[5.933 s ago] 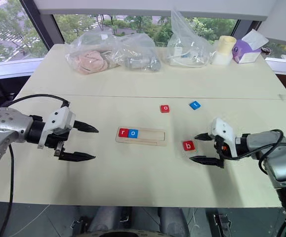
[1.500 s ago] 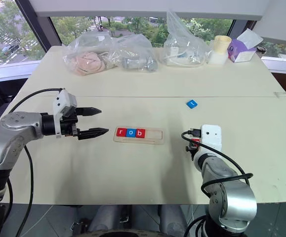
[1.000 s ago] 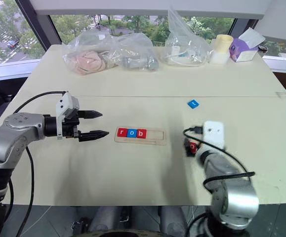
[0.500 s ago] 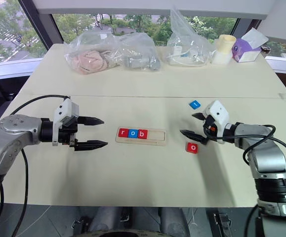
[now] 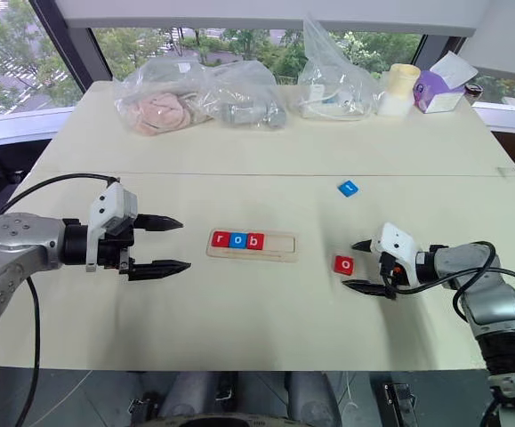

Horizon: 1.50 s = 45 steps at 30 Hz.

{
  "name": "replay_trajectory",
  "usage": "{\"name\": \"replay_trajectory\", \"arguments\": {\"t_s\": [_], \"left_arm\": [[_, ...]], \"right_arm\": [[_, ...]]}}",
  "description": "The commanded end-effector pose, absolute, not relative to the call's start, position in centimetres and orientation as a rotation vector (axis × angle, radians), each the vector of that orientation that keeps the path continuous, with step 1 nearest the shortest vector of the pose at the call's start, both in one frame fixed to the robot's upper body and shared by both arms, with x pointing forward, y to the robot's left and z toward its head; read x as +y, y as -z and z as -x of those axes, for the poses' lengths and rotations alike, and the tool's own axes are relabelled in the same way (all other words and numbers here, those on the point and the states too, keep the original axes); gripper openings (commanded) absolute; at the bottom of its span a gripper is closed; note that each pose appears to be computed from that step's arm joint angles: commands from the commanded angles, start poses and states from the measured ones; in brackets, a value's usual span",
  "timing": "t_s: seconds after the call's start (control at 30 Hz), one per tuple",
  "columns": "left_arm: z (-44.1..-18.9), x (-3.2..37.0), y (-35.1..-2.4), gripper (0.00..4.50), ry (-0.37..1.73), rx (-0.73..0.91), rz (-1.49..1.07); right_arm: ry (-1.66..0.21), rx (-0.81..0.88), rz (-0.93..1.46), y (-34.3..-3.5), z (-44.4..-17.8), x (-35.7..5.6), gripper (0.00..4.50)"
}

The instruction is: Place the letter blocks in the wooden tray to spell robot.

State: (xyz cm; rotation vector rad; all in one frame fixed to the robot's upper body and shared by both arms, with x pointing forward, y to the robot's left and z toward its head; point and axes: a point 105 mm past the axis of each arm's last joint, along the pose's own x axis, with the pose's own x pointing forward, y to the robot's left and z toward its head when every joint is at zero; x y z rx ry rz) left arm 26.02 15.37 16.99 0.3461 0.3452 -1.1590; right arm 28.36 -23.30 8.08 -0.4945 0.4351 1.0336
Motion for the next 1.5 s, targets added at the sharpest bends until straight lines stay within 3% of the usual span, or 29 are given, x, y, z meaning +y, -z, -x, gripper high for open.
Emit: {"name": "replay_trajectory", "arguments": {"t_s": [0.03,0.17,0.2,0.4,0.57,0.87,1.5], "left_arm": [[-26.2,15.7,-17.6,4.50,1.148,0.329,-0.372],[-26.3,15.7,-17.7,4.50,1.151,0.325,-0.376],[-26.3,15.8,-17.7,4.50,1.151,0.325,-0.378],[-26.5,15.8,-16.8,4.50,1.163,0.342,-0.402],[-26.5,15.1,-16.6,4.50,1.180,0.326,-0.396],[-26.2,15.6,-16.7,4.50,1.133,0.319,-0.393],[-26.1,15.3,-16.0,4.50,1.090,0.310,-0.363]], "right_arm": [[-1.025,0.423,0.503,-8.0,-28.1,-23.4,3.06],[-1.032,0.415,0.500,-8.0,-27.8,-23.0,1.17],[-1.034,0.413,0.499,-8.2,-27.8,-22.9,1.12],[-1.086,0.271,0.452,-13.8,-30.3,-18.3,1.12],[-1.228,0.201,0.499,-15.9,-31.7,-13.0,1.12],[-1.338,0.263,0.581,-13.9,-32.7,-10.9,1.12],[-1.333,0.298,0.628,-11.5,-33.6,-10.8,1.12]]}}
